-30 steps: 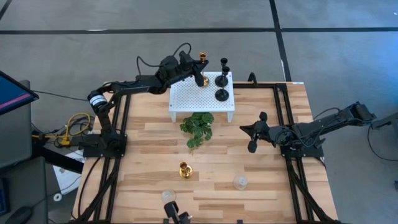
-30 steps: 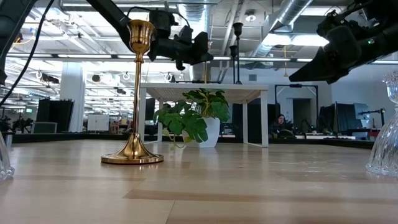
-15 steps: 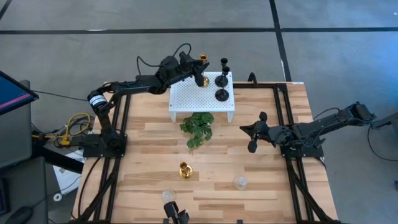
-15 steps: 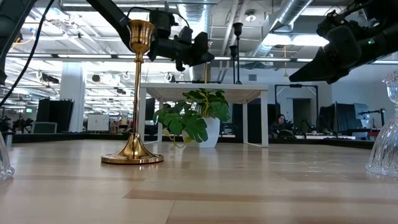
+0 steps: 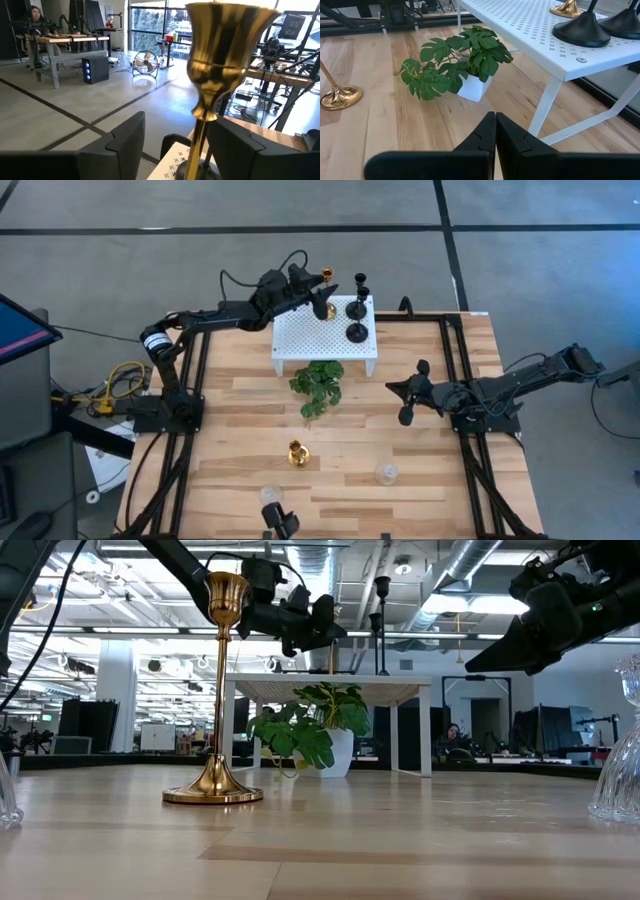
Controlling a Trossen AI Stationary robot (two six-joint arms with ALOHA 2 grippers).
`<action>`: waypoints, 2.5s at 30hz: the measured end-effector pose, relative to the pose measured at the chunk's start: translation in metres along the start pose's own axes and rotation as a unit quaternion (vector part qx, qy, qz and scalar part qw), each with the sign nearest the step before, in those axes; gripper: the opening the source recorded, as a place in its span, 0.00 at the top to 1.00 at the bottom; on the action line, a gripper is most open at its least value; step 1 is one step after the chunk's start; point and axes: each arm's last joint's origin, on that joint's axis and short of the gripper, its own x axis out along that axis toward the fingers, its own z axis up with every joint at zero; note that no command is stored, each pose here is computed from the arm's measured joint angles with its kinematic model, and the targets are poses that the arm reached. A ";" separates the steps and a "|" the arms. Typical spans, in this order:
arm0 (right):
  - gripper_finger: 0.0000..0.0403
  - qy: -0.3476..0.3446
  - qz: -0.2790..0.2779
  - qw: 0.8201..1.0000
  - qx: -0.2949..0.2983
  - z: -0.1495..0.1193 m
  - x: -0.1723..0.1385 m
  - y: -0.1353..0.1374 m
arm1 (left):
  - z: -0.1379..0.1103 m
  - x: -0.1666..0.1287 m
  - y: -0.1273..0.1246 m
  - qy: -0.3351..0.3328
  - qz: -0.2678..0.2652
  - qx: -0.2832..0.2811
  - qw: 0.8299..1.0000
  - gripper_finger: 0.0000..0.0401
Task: Pick & Place candle stick holders
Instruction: Put the gold candle holder on the shelf aligned with the other gold candle holder
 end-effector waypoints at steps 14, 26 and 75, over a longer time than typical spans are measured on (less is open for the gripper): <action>1.00 0.001 0.000 1.000 -0.001 0.000 0.000 0.000 | 0.054 -0.049 -0.001 0.067 0.008 0.004 0.998 0.48; 1.00 0.000 0.000 1.000 0.002 0.000 0.000 0.000 | 0.068 -0.105 -0.009 0.051 0.002 0.000 0.999 0.48; 1.00 -0.041 0.087 0.995 0.009 0.011 -0.001 0.007 | -0.098 -0.279 -0.124 0.134 -0.369 -0.021 0.920 0.99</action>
